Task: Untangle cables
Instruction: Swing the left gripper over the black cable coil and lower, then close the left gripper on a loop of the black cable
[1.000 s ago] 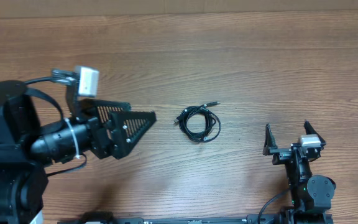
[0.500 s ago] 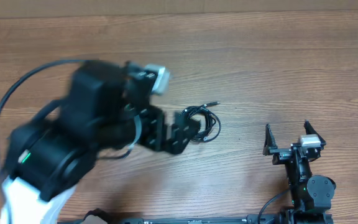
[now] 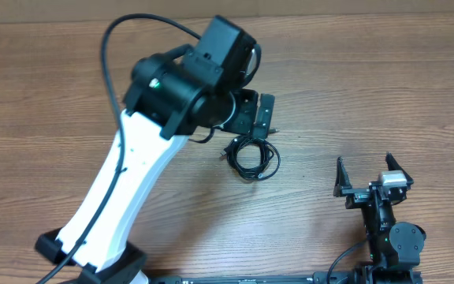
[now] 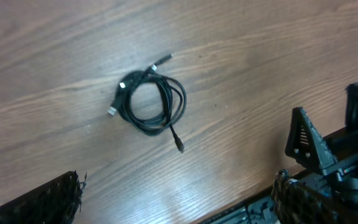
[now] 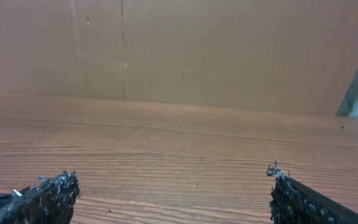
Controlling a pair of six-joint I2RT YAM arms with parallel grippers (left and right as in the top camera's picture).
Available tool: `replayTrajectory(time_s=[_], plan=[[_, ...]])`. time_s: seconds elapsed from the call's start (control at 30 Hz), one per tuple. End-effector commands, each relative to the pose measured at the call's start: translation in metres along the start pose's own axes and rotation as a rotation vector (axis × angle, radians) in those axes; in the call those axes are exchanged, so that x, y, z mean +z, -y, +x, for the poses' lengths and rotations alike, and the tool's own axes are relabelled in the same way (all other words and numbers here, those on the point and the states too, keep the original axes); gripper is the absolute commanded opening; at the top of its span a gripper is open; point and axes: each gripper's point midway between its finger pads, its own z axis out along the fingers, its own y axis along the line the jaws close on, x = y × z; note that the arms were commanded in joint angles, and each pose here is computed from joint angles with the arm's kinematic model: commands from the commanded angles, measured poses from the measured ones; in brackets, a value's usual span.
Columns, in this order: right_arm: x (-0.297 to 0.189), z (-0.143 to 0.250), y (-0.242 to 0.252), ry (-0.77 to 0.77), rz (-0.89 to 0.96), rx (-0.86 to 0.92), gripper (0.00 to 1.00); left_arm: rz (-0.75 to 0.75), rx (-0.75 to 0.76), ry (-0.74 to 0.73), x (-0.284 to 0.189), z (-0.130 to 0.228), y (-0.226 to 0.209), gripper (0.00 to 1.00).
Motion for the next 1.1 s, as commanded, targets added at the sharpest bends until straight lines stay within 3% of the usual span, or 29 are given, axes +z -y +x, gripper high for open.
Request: replayTrajectory(time_s=[0.0, 0.2, 0.4, 0.7, 0.83, 1.07], plan=[[0.000, 0.001, 0.001, 0.005, 0.010, -0.005, 1.00, 0.020, -0.014, -0.072, 0.022, 0.002, 0.008, 1.00], [0.000, 0.001, 0.001, 0.005, 0.010, -0.005, 1.00, -0.143, -0.042, -0.281, 0.078, 0.022, -0.020, 0.99], [0.000, 0.001, 0.001, 0.005, 0.010, -0.005, 1.00, -0.190, -0.047, -0.379, 0.117, 0.028, -0.029, 1.00], [0.000, 0.001, 0.001, 0.005, 0.010, -0.005, 1.00, -0.093, 0.091, -0.511, 0.148, 0.047, -0.013, 0.99], [0.000, 0.001, 0.001, 0.005, 0.010, -0.005, 1.00, -0.106, 0.098, -0.537, 0.157, 0.053, -0.012, 0.93], [0.000, 0.001, 0.001, 0.005, 0.010, -0.005, 1.00, -0.141, 0.069, -0.613, 0.175, 0.075, -0.022, 0.89]])
